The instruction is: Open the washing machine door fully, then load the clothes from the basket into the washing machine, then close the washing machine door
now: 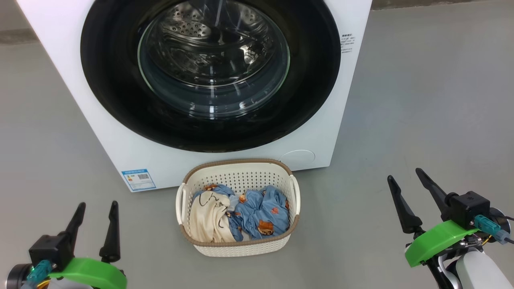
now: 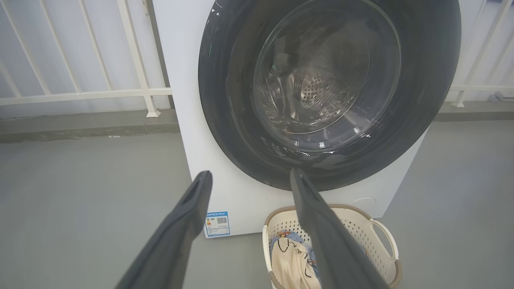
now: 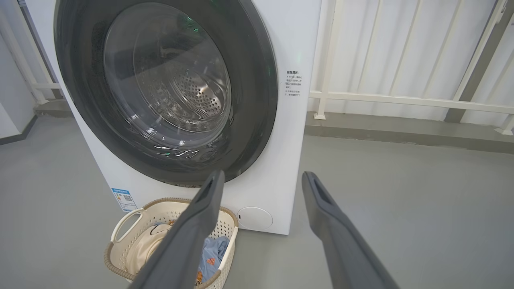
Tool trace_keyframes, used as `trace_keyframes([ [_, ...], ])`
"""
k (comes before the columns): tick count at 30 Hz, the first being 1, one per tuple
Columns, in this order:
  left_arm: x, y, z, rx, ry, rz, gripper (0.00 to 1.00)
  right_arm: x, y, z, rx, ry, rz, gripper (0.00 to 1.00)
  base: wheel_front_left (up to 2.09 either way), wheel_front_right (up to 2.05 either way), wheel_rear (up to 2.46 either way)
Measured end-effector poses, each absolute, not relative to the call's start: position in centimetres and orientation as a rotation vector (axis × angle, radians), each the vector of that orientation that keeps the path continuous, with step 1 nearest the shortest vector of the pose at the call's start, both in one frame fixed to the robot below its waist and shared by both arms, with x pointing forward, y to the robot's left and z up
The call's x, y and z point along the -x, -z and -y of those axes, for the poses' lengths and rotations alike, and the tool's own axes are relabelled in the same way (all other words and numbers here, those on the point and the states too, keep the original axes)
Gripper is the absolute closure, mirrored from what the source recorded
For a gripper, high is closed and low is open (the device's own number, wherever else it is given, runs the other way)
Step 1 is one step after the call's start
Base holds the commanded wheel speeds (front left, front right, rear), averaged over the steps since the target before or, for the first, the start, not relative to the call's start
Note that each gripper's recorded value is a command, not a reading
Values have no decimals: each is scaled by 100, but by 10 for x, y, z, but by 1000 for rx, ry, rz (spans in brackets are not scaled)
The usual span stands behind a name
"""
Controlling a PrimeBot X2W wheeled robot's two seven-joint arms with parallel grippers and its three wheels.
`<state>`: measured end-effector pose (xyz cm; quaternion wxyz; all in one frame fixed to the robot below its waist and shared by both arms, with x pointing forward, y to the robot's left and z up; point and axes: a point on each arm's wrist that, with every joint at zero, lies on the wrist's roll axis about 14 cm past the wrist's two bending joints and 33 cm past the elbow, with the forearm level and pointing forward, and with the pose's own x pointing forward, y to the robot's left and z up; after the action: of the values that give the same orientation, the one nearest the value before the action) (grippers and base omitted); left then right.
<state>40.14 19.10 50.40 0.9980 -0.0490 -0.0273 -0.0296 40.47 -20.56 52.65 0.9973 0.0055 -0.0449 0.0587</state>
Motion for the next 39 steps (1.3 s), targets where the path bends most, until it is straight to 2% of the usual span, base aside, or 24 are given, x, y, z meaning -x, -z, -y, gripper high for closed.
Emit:
trace_keyframes([
  [15,-406,-499,-189,77,77,39,0,-412,-529,207,-11,-111,99,0,27,12,-38],
  [31,-412,-508,-191,63,73,67,0,-415,-525,210,-20,-97,89,0,132,88,-219],
  [39,-411,-512,-190,32,76,80,0,-416,-527,211,-19,-93,95,0,67,67,-134],
])
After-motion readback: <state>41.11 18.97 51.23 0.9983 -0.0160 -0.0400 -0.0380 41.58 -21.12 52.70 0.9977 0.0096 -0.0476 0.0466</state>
